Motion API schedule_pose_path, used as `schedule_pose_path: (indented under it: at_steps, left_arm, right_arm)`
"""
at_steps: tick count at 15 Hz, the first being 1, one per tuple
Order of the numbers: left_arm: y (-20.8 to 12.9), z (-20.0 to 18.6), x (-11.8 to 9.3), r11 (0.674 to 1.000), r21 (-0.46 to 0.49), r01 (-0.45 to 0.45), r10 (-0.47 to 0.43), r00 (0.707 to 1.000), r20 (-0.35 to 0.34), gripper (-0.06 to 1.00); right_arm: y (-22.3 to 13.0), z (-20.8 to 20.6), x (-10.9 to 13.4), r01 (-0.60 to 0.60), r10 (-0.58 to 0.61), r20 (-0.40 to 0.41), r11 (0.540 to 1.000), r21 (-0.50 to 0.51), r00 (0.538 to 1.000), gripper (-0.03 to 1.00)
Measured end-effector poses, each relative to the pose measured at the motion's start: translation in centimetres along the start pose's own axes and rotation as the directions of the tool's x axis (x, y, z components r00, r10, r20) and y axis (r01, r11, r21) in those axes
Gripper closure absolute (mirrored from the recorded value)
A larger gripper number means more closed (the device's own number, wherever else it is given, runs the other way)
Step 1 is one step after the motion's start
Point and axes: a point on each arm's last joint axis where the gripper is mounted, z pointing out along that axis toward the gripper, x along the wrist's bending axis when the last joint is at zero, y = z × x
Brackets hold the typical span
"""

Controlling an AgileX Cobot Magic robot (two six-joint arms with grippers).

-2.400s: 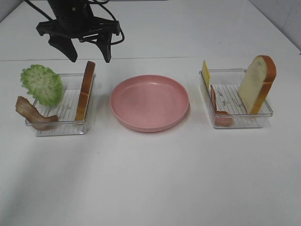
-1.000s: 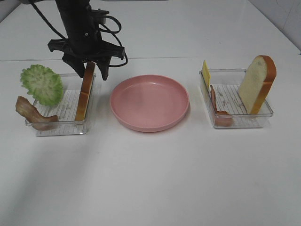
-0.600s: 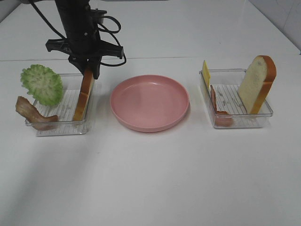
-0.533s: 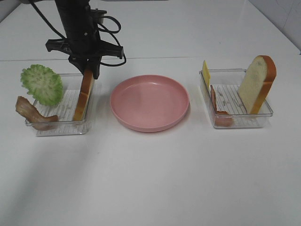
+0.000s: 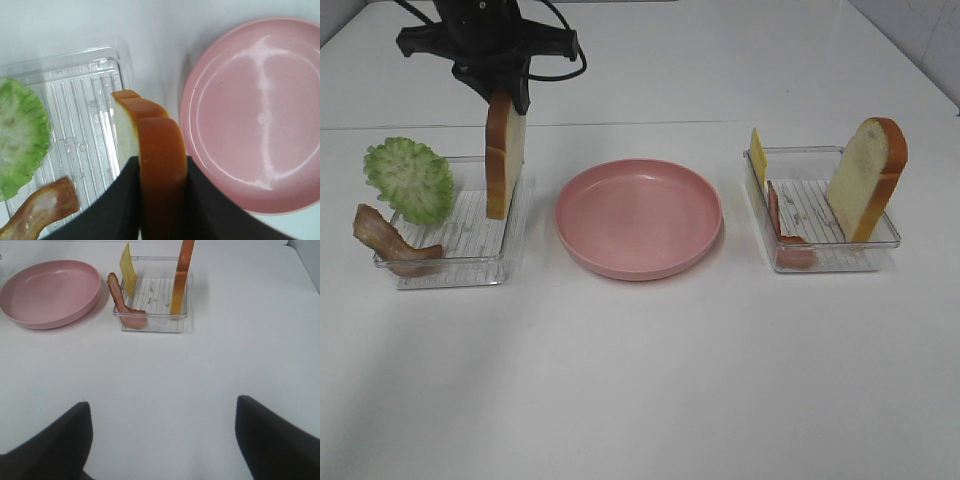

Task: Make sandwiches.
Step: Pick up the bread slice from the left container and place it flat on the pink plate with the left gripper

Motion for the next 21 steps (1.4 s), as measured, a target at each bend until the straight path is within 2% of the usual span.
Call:
schedule_pose_path:
  at_steps: [2, 4, 5, 7, 10, 12, 15, 16, 19, 21]
  left_arm:
    - [0.2, -1.6, -0.1, 0.999, -0.035, -0.025, 0.025, 0.999, 0.02, 0.72]
    - [0.6, -3.2, -0.6, 0.995, -0.073, -0.068, 0.074, 0.994, 0.079, 0.72]
    - [0.9, -3.6, -0.3, 0.995, -0.072, -0.064, 0.076, 0.981, 0.18, 0.72]
    - [1.3, -3.7, 0.8, 0.997, -0.067, -0.042, 0.058, 0.963, 0.262, 0.72]
    - [2.1, -3.0, 2.7, 0.998, -0.057, -0.003, 0.027, 0.905, 0.424, 0.72]
    - [2.3, -1.6, 2.5, 0.999, -0.033, -0.001, 0.017, 0.869, 0.495, 0.72]
    - [2.1, 2.8, 1.7, 0.998, 0.054, 0.012, -0.041, 0.801, 0.597, 0.72]
    - [1.8, 5.7, 1.4, 0.992, 0.123, 0.037, -0.108, 0.758, 0.643, 0.72]
    - [1.3, 9.0, 0.8, 0.982, 0.182, 0.047, -0.163, 0.692, 0.703, 0.72]
    - [1.1, 10.5, 0.2, 0.981, 0.186, 0.059, -0.177, 0.672, 0.719, 0.72]
  right_arm:
    - [0.0, 0.0, 0.0, 0.0, 0.0, 0.0, 1.0, 0.0, 1.0, 0.21]
    - [0.0, 0.0, 0.0, 0.0, 0.0, -0.001, 1.0, 0.0, 1.0, 0.21]
    - [0.0, 0.0, 0.0, 0.0, 0.0, -0.001, 1.0, 0.0, 1.0, 0.21]
    - [0.0, 0.0, 0.0, 0.0, 0.0, -0.001, 1.0, 0.0, 1.0, 0.21]
    - [0.0, 0.0, 0.0, 0.0, 0.0, -0.001, 1.0, 0.0, 1.0, 0.21]
    - [0.0, 0.0, 0.0, 0.0, 0.0, -0.001, 1.0, 0.0, 1.0, 0.21]
    - [0.0, 0.0, 0.0, 0.0, 0.0, -0.001, 1.0, 0.0, 1.0, 0.21]
    - [0.0, 0.0, 0.0, 0.0, 0.0, -0.001, 1.0, 0.0, 1.0, 0.21]
    - [0.0, 0.0, 0.0, 0.0, 0.0, -0.001, 1.0, 0.0, 1.0, 0.21]
    - [0.0, 0.0, 0.0, 0.0, 0.0, -0.001, 1.0, 0.0, 1.0, 0.21]
